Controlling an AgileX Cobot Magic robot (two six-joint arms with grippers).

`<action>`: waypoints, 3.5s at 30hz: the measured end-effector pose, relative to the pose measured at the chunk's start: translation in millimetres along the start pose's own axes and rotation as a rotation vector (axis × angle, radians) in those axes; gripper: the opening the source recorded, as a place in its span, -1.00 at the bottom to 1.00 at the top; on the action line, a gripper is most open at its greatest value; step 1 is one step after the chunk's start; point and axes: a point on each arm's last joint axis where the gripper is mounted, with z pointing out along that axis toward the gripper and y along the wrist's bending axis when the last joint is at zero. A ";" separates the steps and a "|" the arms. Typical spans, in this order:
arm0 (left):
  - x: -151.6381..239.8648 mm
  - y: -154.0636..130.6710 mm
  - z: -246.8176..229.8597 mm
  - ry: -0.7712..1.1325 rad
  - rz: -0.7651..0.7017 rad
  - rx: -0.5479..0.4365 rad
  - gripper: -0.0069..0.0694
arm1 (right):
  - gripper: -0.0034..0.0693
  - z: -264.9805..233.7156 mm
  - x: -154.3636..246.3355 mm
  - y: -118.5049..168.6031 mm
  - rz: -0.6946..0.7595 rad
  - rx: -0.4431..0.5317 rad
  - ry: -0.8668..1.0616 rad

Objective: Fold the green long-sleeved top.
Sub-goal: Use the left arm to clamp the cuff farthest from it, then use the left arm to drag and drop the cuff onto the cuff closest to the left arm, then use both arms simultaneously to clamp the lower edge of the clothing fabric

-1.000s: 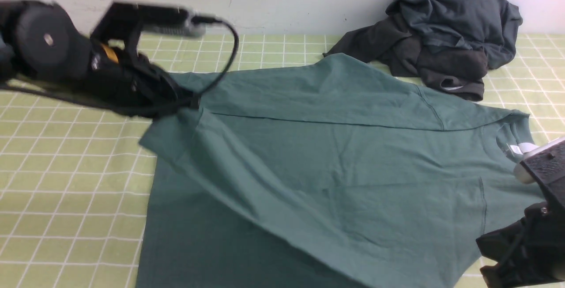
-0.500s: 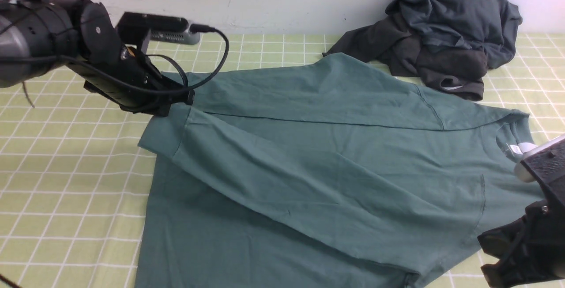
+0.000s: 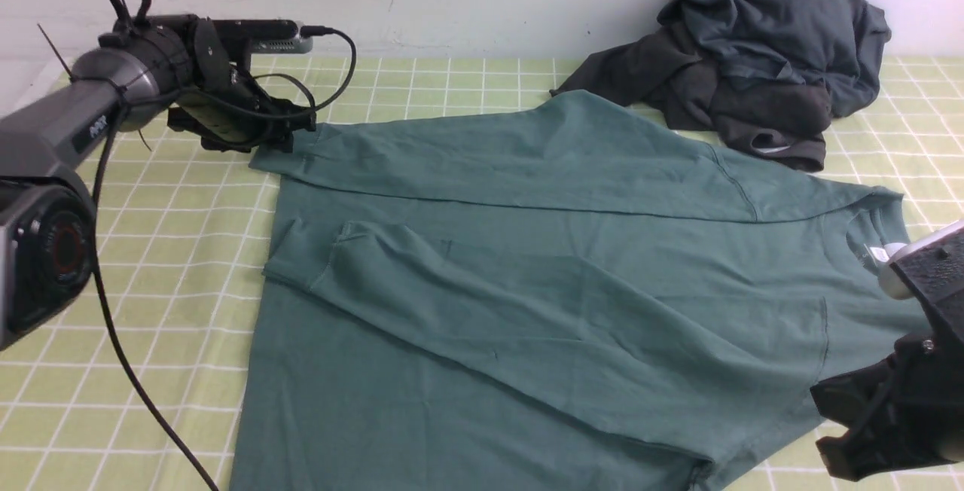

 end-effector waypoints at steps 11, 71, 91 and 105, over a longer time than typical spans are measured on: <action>-24.7 -26.6 -72.7 0.190 0.087 0.049 -0.78 | -0.93 0.0 0.8 0.5 0.006 -0.006 0.009; 287.3 -126.0 -224.1 0.460 1.261 0.241 -0.81 | -0.93 -32.6 -0.3 12.0 -0.057 -0.092 -0.112; 276.8 -113.4 -247.7 0.451 0.968 0.080 -0.83 | -0.06 29.2 -24.0 -25.2 -1.027 0.010 0.394; 277.6 -113.1 -248.1 0.462 0.961 0.081 -0.83 | -0.12 120.3 -10.5 -60.7 -1.300 0.023 0.505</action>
